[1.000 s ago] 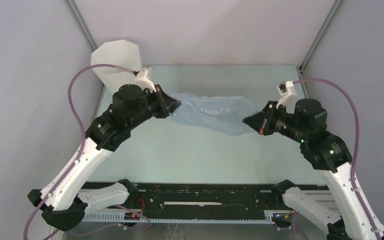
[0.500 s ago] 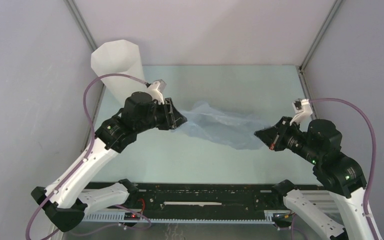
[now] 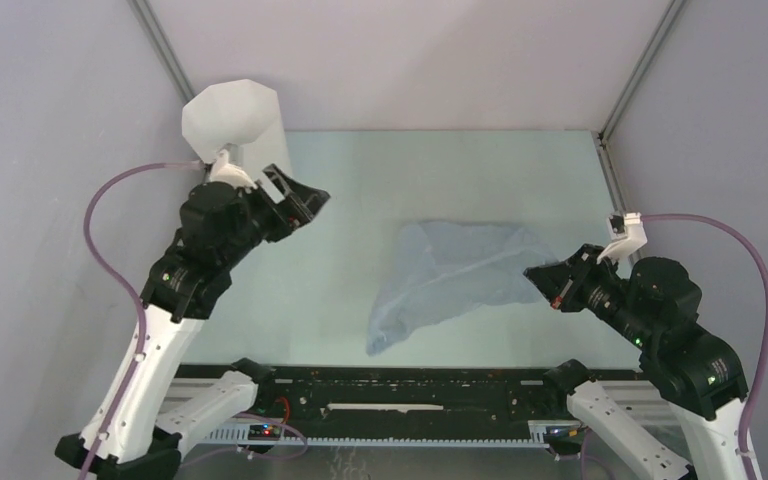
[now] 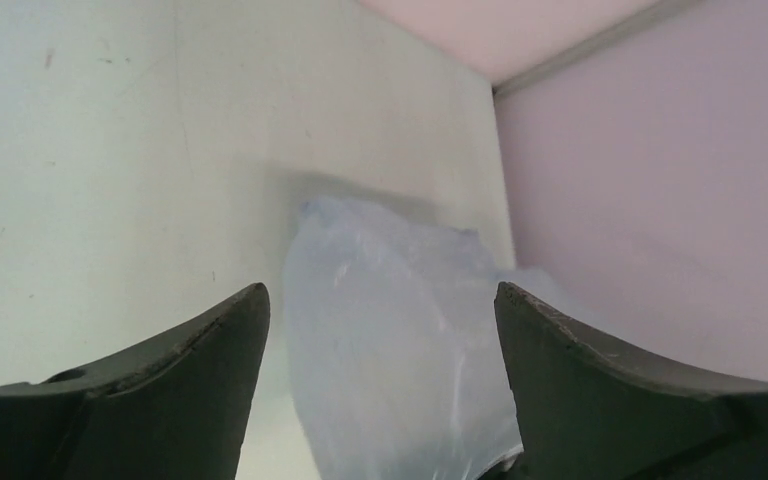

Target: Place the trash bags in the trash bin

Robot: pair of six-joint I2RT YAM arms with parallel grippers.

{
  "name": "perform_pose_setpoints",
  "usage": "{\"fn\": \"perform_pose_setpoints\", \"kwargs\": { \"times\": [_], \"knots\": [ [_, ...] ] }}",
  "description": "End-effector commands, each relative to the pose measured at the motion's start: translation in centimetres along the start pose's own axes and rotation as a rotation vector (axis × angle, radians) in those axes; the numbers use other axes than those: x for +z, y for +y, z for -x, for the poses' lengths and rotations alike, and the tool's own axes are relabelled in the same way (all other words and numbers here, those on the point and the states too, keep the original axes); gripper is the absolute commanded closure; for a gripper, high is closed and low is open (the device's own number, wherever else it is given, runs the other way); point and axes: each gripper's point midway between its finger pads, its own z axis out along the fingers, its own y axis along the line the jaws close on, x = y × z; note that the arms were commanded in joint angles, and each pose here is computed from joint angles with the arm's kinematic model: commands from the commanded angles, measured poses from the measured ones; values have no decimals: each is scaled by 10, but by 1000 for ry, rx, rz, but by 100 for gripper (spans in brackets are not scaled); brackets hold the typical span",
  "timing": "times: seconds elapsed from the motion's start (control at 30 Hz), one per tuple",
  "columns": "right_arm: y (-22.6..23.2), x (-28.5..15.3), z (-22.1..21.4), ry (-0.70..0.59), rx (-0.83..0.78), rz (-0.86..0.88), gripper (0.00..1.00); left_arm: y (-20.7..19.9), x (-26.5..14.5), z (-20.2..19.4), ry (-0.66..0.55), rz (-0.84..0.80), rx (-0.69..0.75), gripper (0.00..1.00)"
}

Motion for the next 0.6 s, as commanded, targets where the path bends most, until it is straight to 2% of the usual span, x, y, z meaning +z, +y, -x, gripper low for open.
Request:
{"fn": "perform_pose_setpoints", "kwargs": {
  "times": [0.0,0.17,0.33,0.47,0.57],
  "knots": [
    [-2,-3,6,-35,-31,-9,100,8,-2,33,-87,22,-272,12],
    [0,-3,6,-29,-52,6,100,64,-1,88,-308,239,-446,17],
    [-1,-1,6,-22,-85,4,100,120,-12,150,-564,545,-378,15],
    [-2,3,3,-1,-97,2,100,136,-19,193,-674,691,-332,15],
    [-3,7,3,9,-108,-2,100,152,-18,204,-680,821,-352,15]
  ]
}}
